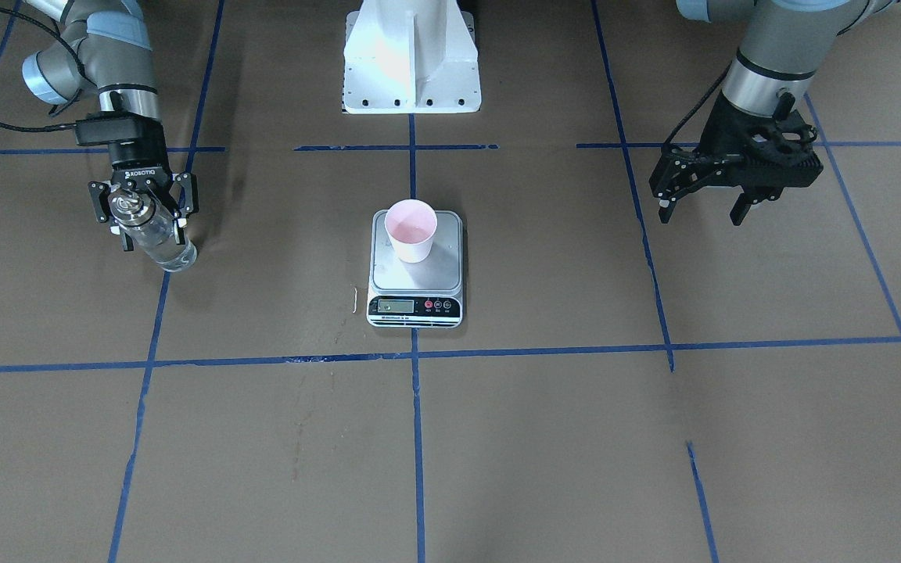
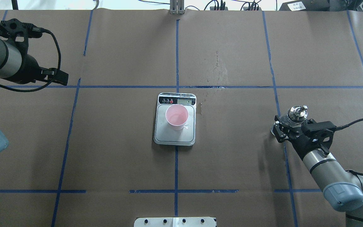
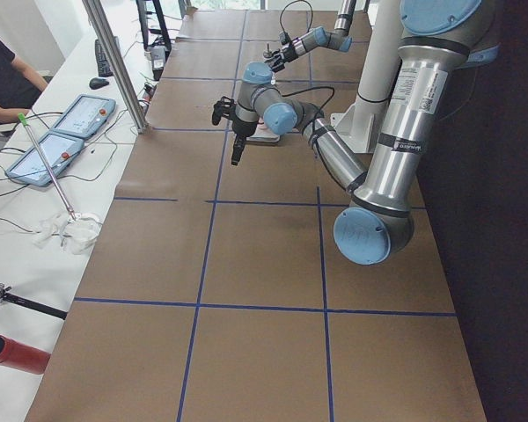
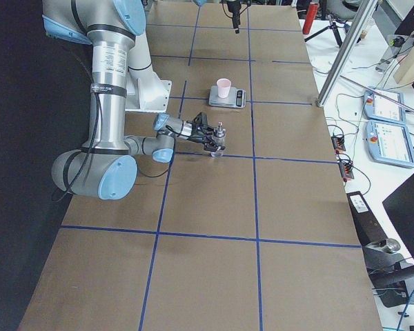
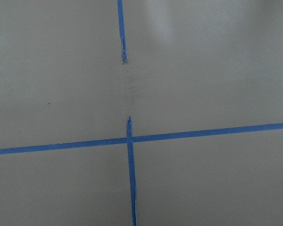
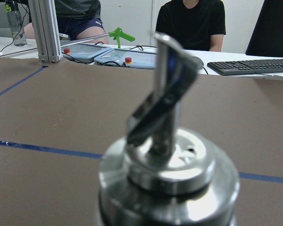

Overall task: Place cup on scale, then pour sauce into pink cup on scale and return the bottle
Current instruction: 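Lower the glass bottle back to its spot with the right gripper, then open the right gripper and pull it back from the bottle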

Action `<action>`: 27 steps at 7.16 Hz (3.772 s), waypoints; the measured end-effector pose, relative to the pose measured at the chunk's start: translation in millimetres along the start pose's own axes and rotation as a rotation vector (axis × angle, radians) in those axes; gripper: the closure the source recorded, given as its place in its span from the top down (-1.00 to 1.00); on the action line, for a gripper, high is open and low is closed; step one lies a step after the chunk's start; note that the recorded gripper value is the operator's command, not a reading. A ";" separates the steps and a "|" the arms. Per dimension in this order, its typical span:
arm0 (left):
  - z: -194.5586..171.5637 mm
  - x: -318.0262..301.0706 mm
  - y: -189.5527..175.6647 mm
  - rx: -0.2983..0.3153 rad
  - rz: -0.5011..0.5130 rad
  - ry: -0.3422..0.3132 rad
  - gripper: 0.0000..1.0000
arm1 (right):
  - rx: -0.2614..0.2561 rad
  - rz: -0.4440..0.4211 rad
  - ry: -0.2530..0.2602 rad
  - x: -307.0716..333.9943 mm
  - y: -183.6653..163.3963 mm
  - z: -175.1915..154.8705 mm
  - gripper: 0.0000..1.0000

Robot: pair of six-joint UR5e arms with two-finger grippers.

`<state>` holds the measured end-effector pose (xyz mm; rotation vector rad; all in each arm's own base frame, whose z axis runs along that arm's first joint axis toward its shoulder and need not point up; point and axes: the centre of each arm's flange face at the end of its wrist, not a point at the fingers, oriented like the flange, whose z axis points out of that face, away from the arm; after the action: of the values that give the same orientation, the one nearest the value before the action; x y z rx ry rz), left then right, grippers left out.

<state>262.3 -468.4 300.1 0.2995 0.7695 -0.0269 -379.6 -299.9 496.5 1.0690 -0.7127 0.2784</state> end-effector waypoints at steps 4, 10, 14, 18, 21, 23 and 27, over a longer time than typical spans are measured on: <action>-2.2 0.8 0.5 0.003 -0.003 0.002 1.00 | 0.000 -0.007 0.004 -0.3 -0.5 -2.4 1.00; -2.6 1.5 1.0 0.003 -0.015 0.003 1.00 | -0.029 -0.027 -0.016 -0.8 14.6 -13.8 1.00; -3.3 1.8 1.1 0.003 -0.015 0.005 1.00 | -0.085 -0.054 -0.038 18.5 34.7 -40.0 1.00; -8.1 2.7 2.9 0.006 -0.017 0.009 1.00 | -0.186 -0.034 -0.084 39.2 40.7 -80.6 1.00; -9.3 3.0 3.4 0.006 -0.017 0.010 1.00 | -0.277 -0.046 -0.100 107.7 36.0 -104.5 1.00; -8.9 2.7 3.5 0.005 -0.015 0.010 1.00 | -0.324 -0.048 -0.100 146.8 38.8 -103.7 1.00; -6.4 1.0 4.2 -0.002 0.000 0.010 1.00 | -0.484 -0.017 -0.083 204.2 -33.1 -33.2 1.00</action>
<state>259.3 -462.6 296.1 0.2981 0.7790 -0.0253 -196.2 -312.0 597.1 0.6270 -0.7952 0.0400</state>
